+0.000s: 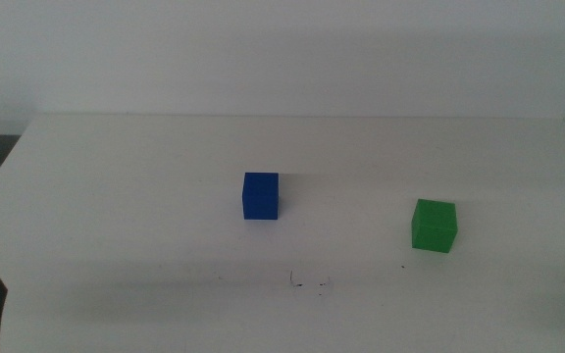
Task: Stack red cubes first, then green, then blue cubes in a specific spot.
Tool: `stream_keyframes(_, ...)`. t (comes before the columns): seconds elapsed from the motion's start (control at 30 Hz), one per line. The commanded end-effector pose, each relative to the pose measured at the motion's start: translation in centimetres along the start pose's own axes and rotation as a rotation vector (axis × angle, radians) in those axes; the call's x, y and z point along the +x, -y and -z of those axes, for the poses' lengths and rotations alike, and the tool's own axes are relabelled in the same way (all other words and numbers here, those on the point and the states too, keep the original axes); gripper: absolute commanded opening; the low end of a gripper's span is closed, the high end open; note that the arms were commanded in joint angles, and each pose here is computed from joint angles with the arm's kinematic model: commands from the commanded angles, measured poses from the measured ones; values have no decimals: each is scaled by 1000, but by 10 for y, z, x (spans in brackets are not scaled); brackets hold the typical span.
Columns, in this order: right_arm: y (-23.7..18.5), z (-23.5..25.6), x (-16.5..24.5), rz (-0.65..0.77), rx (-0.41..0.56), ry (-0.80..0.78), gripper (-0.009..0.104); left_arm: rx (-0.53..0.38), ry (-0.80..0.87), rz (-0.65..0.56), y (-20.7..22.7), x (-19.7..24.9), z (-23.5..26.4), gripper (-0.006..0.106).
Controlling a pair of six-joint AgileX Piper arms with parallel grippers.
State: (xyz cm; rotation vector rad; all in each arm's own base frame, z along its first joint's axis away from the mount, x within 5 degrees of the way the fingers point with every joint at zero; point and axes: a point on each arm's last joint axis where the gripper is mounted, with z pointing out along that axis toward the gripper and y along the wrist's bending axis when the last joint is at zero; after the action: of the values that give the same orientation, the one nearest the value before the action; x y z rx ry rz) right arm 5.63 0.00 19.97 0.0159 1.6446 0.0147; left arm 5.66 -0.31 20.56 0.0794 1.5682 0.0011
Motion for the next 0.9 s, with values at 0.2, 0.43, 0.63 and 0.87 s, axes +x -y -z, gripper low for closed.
stream_keyframes(0.2,0,1,-8,-38,6,66,93,-3,15,-4,0,-1,0,94)
stream_keyframes(0.43,-1,-9,-77,-53,10,-57,93,-3,15,-4,0,-1,0,94)
stream_keyframes(0.63,-3,-28,-139,-69,10,-373,93,-3,15,-4,0,-1,0,94)
stream_keyframes(0.87,-4,-35,-149,-35,6,-779,93,-3,15,-4,0,-1,0,94)
